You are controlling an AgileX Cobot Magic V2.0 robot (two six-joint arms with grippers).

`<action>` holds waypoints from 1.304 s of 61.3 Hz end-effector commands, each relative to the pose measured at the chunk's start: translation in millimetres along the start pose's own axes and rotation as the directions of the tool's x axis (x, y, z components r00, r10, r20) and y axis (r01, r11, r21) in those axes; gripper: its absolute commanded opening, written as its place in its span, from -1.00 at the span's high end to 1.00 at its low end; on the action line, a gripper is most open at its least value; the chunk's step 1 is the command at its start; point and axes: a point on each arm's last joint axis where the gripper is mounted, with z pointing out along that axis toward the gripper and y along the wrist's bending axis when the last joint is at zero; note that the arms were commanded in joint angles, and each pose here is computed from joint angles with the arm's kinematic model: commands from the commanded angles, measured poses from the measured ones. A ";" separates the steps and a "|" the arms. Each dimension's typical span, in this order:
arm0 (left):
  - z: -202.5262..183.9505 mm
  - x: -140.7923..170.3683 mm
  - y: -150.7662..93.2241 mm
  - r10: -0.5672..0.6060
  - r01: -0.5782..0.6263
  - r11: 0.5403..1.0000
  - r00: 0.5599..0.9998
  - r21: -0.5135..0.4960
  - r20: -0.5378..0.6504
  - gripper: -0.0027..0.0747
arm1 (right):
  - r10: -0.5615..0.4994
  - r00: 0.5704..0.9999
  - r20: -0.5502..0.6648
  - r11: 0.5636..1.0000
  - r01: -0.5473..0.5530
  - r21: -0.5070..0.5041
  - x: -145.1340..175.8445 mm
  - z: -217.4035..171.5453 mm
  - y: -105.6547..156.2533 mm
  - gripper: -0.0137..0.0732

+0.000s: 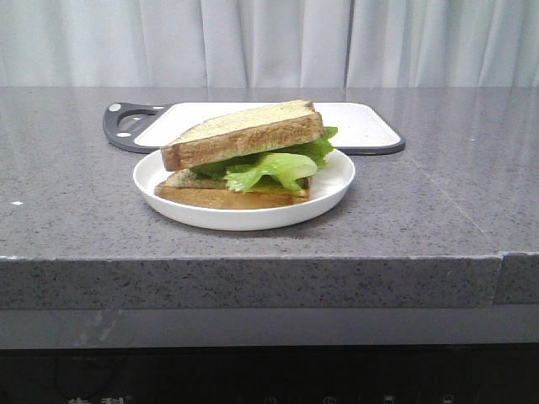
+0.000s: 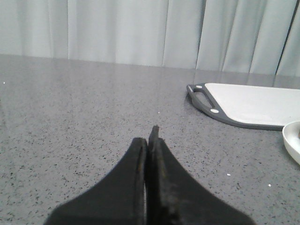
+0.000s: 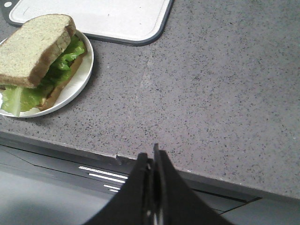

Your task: Left arm grabs bread, right arm adds lettuce

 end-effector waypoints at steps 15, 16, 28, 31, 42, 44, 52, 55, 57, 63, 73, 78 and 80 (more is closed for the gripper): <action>-1.8 -7.0 0.1 -0.018 0.018 1.000 0.995 0.001 0.100 0.98 | -0.006 0.996 0.084 1.000 0.006 0.007 -11.3 -4.5 0.1 0.84; -1.8 -7.0 0.1 -0.018 0.018 1.000 0.995 0.001 0.100 0.98 | -0.006 0.996 0.084 1.000 0.006 0.007 -11.3 -4.5 0.1 0.84; -1.8 -7.0 0.1 -0.018 0.018 1.000 0.995 0.001 0.100 0.98 | -0.006 0.996 0.084 1.000 0.006 0.007 -11.3 -4.5 0.1 0.84; -1.8 -7.0 0.1 -0.018 0.018 1.000 0.995 0.001 0.100 0.98 | -0.006 0.996 0.084 1.000 0.006 0.007 -11.3 -4.5 0.1 0.84; -1.8 -7.0 0.1 -0.018 0.018 1.000 0.995 0.001 0.100 0.98 | -0.006 0.996 0.084 1.000 0.006 0.007 -11.3 -4.5 0.1 0.84; -1.8 -7.0 0.1 -0.018 0.018 1.000 0.995 0.001 0.100 0.98 | -0.006 0.996 0.084 1.000 0.006 0.007 -11.3 -4.5 0.1 0.84; -1.8 -7.0 0.1 -0.018 0.018 1.000 0.995 0.001 0.100 0.98 | -0.022 0.995 0.101 0.999 0.020 0.028 -9.7 -2.5 -2.2 0.84; -1.8 -7.0 0.1 -0.018 0.018 1.000 0.995 0.001 0.100 0.98 | -0.040 0.987 0.154 0.998 0.032 0.052 -7.6 -1.9 -4.8 0.84; -1.8 -7.0 0.1 -0.018 0.018 1.000 0.995 0.001 0.100 0.98 | -0.046 0.980 0.193 0.997 0.034 0.065 -4.7 -0.4 -6.5 0.84; -1.8 -7.0 0.1 -0.018 0.018 1.000 0.995 0.001 0.100 0.98 | -0.059 0.938 0.342 0.996 0.031 0.087 16.5 7.7 -11.6 0.84; -1.8 -7.0 0.1 -0.018 0.018 1.000 0.995 0.001 0.100 0.98 | -0.068 0.856 0.512 0.994 0.012 0.112 71.7 20.5 -19.6 0.84; -1.8 -7.0 0.1 -0.018 0.018 1.000 0.995 0.001 0.100 0.98 | -0.064 0.823 0.564 0.993 -0.006 0.122 93.7 26.6 -23.0 0.84; -1.8 -7.0 0.1 -0.018 0.018 1.000 0.995 0.001 0.100 0.98 | -0.061 0.816 0.575 0.992 -0.013 0.124 100.6 29.2 -24.1 0.84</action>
